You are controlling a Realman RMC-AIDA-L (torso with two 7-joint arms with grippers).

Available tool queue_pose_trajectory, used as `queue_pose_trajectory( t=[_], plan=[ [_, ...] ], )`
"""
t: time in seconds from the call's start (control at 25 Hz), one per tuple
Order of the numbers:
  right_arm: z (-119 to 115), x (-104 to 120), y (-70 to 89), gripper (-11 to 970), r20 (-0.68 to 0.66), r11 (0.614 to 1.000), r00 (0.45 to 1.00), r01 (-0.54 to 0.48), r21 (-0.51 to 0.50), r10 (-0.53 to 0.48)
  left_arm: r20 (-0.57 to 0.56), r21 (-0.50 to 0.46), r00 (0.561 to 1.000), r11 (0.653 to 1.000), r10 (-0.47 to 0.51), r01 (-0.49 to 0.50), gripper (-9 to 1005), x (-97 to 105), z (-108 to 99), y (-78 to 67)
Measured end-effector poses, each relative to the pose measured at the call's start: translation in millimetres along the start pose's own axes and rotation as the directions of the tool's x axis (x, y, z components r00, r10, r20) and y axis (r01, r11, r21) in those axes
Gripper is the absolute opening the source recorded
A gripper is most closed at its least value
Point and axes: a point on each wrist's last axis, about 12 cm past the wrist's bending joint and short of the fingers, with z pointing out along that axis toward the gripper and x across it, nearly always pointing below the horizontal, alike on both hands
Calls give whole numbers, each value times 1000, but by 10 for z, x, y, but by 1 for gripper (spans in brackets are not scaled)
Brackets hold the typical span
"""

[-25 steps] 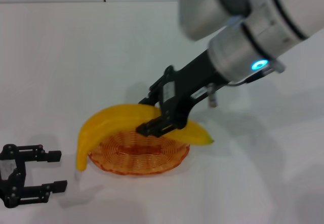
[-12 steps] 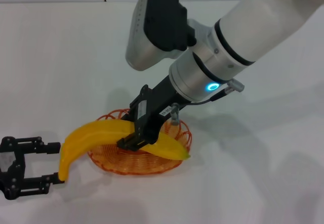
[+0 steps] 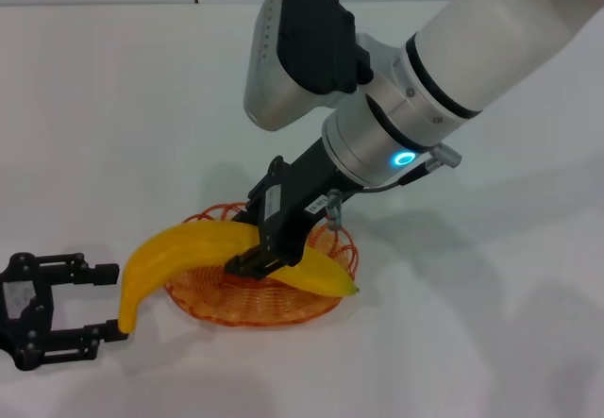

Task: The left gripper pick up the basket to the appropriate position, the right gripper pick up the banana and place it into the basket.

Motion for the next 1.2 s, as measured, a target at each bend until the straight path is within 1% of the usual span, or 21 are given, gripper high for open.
queue_pose_trajectory(
  t=[0.32, 0.52, 0.76, 0.84, 0.92, 1.0, 1.08, 1.2],
  plan=[
    [-67, 25, -96, 561, 36, 999, 998, -44, 25, 43, 1, 1, 1000, 1000, -5, 5, 680, -4, 6, 3],
    [-109, 46, -129, 711, 53, 997, 997, -64, 32, 62, 4, 0, 1000, 1000, -9, 9, 680, 4, 8, -5],
    [-156, 99, -153, 710, 48, 998, 997, -59, 32, 57, 3, -1, 1000, 1000, -13, 13, 679, 17, 2, -18],
    [-265, 199, -190, 710, 71, 997, 995, -69, 23, 68, 4, -3, 1000, 1000, -14, 14, 679, 33, -12, -34],
    [-442, 378, -219, 710, 132, 996, 988, -83, 7, 82, 11, -10, 1000, 1000, -12, 12, 679, 43, -33, -44],
    [-646, 607, -229, 710, 227, 996, 970, -94, 3, 91, 21, -18, 1000, 1000, -11, 11, 679, 40, -53, -45],
    [-824, 831, -234, 709, 310, 994, 946, -105, 18, 94, 36, -22, 999, 1000, -1, 2, 679, 34, -80, -55],
    [-1020, 1180, -221, 709, 393, 988, 912, -146, 50, 115, 61, -30, 998, 999, 15, -14, 679, 29, -127, -75]
  ],
)
